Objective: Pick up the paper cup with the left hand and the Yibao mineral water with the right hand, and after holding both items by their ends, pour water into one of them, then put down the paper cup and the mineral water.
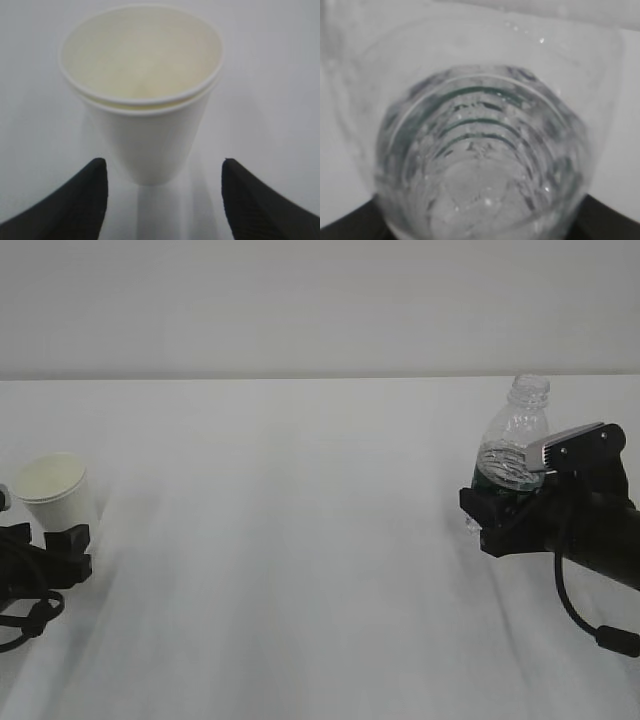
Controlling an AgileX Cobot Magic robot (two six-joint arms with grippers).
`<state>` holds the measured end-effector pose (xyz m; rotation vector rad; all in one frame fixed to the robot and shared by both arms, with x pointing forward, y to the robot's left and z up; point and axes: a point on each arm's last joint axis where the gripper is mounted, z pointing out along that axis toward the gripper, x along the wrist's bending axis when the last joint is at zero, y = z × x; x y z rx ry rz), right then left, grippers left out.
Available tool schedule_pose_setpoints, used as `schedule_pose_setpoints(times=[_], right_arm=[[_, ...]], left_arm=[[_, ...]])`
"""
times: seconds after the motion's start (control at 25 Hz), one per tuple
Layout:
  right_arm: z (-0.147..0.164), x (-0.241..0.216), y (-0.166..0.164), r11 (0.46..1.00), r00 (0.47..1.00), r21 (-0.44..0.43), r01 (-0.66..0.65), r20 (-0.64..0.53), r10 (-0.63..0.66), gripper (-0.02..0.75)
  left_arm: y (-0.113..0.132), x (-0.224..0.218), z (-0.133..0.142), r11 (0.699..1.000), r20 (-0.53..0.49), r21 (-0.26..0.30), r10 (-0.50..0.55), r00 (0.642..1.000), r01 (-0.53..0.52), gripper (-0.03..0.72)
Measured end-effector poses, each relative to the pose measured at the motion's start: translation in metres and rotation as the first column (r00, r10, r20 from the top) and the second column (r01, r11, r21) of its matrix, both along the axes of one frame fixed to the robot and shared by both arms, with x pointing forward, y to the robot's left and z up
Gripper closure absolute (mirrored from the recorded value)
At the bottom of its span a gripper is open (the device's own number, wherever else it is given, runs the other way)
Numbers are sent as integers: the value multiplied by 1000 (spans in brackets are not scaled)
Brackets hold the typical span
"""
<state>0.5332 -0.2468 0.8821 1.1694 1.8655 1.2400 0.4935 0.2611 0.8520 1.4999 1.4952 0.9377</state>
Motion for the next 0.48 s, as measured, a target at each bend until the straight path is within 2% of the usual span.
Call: schedule_pose_setpoints(times=[0.28,0.48], right_arm=[[0,0,0,1000,1000,0,0,0,0,302],[0,0,0,1000,1000,0,0,0,0,302]], left_arm=[[6,3,1,1000,6,0,-6,1000,6,169],[19,5,1,1000,6,1,-19,1000,19,169]])
